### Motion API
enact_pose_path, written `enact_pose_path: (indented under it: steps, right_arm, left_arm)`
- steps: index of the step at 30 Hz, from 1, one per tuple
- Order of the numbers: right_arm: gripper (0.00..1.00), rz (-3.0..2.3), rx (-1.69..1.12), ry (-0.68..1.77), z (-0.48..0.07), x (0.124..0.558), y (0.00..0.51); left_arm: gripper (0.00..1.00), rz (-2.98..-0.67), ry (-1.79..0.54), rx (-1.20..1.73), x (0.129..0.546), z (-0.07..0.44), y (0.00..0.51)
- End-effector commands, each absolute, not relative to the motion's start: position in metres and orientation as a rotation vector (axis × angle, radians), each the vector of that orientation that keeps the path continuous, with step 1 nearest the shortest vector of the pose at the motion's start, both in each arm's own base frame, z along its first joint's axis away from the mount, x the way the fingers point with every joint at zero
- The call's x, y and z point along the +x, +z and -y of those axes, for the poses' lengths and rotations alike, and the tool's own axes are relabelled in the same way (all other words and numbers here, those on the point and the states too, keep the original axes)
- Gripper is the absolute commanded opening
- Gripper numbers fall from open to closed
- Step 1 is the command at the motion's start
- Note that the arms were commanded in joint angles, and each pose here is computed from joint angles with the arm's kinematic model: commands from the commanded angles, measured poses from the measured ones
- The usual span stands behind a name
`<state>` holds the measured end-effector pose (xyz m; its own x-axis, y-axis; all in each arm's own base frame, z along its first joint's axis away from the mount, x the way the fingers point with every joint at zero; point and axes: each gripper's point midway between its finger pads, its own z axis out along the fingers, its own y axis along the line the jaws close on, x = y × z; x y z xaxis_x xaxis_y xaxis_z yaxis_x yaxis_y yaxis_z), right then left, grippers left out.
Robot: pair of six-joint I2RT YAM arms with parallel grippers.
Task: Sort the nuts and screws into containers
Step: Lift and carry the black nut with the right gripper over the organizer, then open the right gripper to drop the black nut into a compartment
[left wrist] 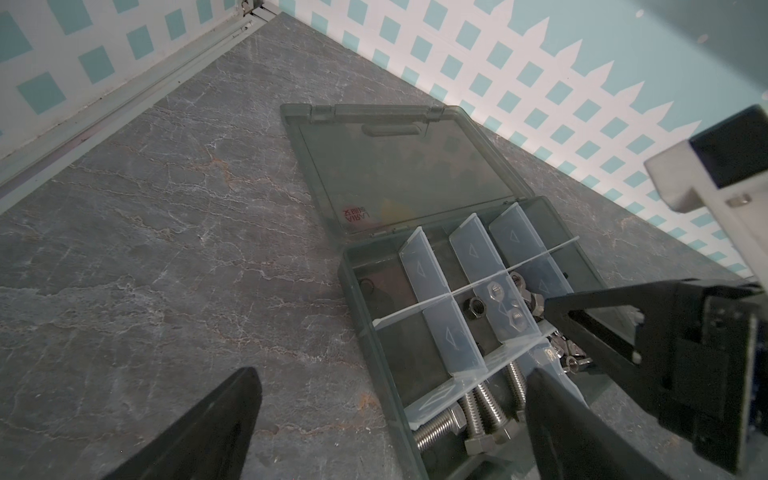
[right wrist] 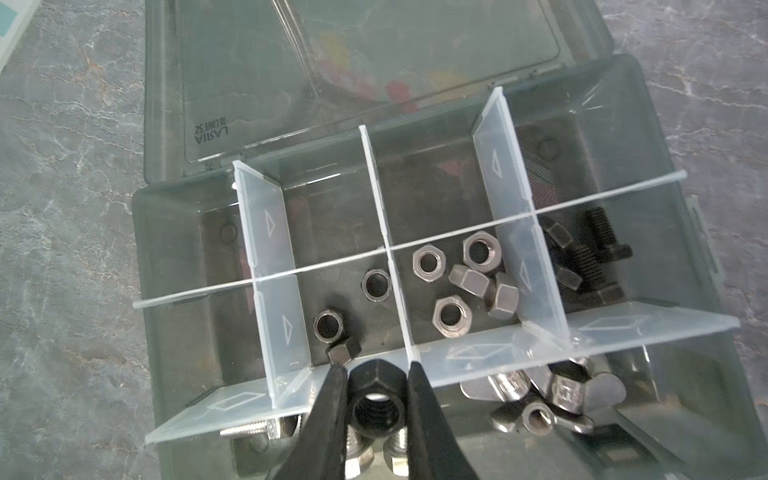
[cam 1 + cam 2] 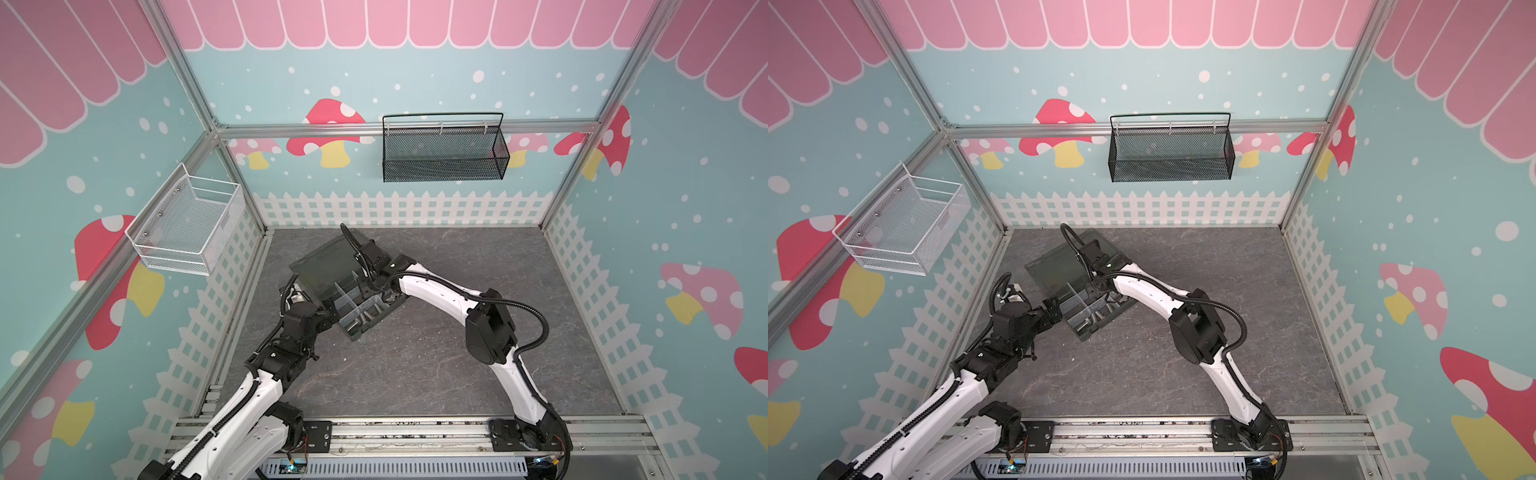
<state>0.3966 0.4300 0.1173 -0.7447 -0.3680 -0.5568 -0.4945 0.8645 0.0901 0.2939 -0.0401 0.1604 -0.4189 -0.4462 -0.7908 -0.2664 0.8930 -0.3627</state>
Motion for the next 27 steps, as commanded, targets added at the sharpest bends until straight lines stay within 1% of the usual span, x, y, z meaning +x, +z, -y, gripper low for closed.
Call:
enact_pose_path:
  steps: [1,11,15,23,27]
  right_arm:
    - [0.0,-2.505,-0.692,0.277,-0.437,0.393,0.107]
    - [0.01,-2.524,-0.718,0.254,-0.443,0.396,0.086]
    - [0.03,-2.536,-0.725,0.24,-0.443,0.396,0.076]
    - [0.13,-2.556,-0.727,0.222,-0.44,0.395,0.067]
    - [0.24,-2.555,-0.723,0.215,-0.439,0.395,0.07]
  left_arm:
    - [1.0,-2.016,-0.231,-0.53,0.296,0.039,0.163]
    - [1.0,-2.018,-0.233,-0.529,0.297,0.04,0.163]
    - [1.0,-2.02,-0.234,-0.528,0.296,0.04,0.163]
    - [1.0,-2.017,-0.229,-0.529,0.295,0.039,0.164]
    - [1.0,-2.017,-0.228,-0.528,0.294,0.038,0.164]
